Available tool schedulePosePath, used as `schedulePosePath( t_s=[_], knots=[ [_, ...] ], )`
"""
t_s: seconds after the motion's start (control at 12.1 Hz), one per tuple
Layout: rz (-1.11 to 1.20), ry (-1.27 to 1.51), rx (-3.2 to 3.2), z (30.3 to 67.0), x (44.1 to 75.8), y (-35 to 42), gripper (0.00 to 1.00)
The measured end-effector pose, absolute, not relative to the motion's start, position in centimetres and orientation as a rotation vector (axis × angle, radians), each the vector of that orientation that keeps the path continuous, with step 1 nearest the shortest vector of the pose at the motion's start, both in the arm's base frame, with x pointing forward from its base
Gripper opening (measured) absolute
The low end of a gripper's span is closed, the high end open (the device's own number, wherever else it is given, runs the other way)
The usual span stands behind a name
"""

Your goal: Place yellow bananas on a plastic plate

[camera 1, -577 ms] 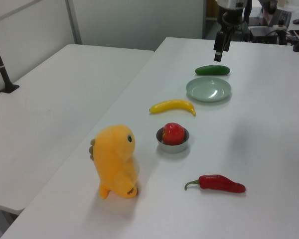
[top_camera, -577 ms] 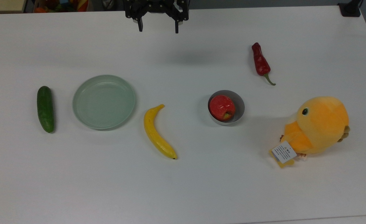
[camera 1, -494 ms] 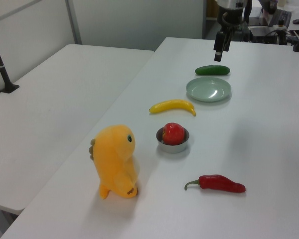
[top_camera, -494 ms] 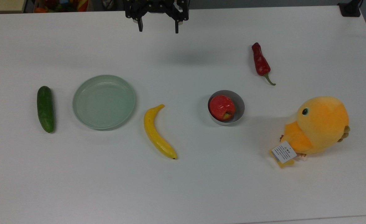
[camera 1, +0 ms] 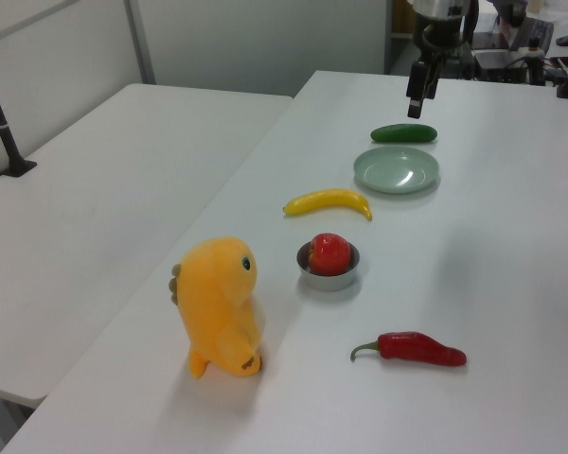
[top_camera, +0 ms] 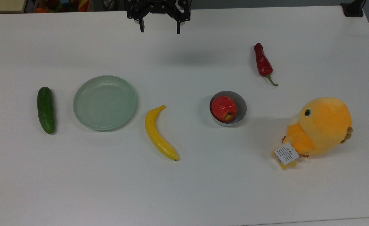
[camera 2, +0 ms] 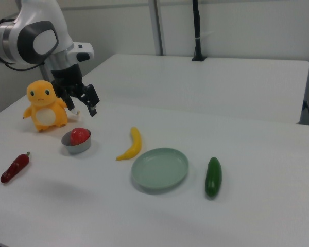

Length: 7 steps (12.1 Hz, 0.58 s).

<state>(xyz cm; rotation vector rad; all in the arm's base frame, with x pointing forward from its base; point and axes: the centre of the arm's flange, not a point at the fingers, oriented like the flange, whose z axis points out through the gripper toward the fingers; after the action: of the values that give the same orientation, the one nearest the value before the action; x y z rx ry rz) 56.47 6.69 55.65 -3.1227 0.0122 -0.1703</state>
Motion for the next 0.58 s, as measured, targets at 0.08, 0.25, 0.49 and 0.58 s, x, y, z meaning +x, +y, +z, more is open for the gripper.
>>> schedulePosePath(
  t_s=[0.08,0.25,0.49,0.58],
  knots=[
    [-0.165,0.011,-3.123,55.5,56.5,6.7,1.00],
    [-0.148,0.004,-3.126,54.9,56.5,7.0,1.00],
    [-0.121,-0.004,-3.129,53.4,56.4,7.3,1.00],
    [-0.141,-0.007,-3.127,52.8,56.7,7.4,1.00]
  ],
)
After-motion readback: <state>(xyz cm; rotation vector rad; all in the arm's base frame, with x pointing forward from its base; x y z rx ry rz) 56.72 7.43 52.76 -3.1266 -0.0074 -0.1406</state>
